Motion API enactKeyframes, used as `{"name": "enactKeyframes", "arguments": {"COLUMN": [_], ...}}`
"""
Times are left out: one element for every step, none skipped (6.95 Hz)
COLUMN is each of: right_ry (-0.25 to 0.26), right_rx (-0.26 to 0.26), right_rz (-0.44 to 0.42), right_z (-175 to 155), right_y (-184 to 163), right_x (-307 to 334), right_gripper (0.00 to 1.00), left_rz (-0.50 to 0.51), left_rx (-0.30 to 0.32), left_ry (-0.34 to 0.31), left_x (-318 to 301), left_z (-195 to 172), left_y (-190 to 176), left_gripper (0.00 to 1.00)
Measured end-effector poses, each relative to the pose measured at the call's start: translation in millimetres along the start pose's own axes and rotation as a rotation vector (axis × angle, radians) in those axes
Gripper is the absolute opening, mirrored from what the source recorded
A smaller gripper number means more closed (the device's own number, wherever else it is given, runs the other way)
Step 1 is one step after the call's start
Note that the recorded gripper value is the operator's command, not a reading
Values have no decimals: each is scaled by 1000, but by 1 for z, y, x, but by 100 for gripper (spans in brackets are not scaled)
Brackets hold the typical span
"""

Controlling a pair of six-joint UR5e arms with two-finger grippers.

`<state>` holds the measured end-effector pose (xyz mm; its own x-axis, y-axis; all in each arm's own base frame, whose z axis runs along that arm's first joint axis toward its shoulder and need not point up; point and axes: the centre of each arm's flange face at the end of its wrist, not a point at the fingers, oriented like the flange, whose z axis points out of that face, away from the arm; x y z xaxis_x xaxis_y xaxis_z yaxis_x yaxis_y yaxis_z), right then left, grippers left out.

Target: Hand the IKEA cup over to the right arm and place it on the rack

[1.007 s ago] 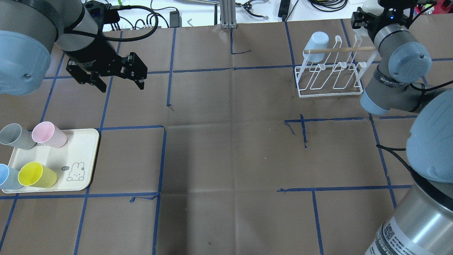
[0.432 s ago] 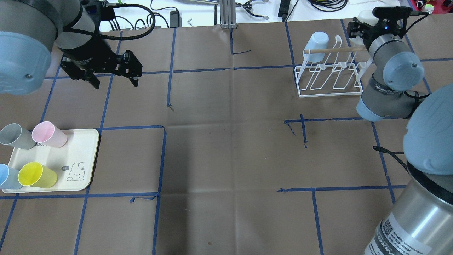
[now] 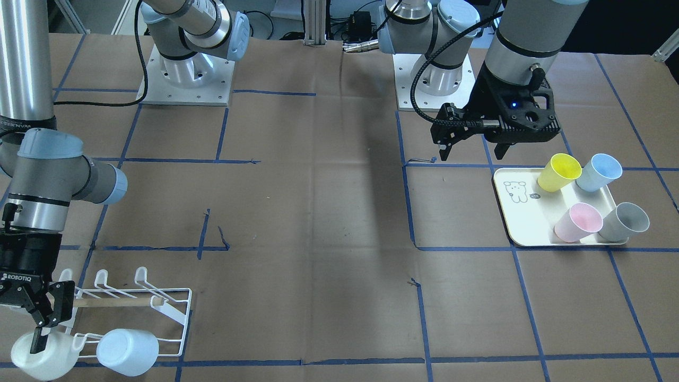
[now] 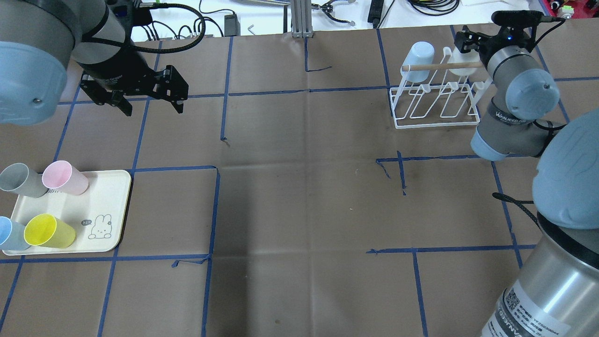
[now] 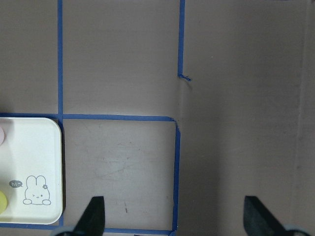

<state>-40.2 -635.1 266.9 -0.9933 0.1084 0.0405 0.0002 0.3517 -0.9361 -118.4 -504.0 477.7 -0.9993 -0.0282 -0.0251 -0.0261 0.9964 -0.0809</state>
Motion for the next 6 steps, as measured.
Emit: {"name": "enactKeyframes", "arguments": {"right_ry": [2,1,-2,-4,-7,-19], "right_rx": [-1,-14,-37,-50,-63,-101], "right_rz": [1,2,4,5,5,6], "right_z": [0,0,0,-5,-16,-31], "right_y": [-2,-3,-5,-15,-35,-59], "right_x": [0,-1,-2,-3,-6,-12], "right_gripper": [100,100,100,100,100,100], "left_rz": [0,1,1,1,0,-1], "left_rx": [0,0,0,-1,-1,-1], "left_ry": [0,1,2,3,4,12], "left_x": [0,0,0,0,0,1], "left_z": [0,0,0,0,0,0], "left_y": [0,0,0,0,0,0], "left_gripper": [99,99,99,99,99,99]}}
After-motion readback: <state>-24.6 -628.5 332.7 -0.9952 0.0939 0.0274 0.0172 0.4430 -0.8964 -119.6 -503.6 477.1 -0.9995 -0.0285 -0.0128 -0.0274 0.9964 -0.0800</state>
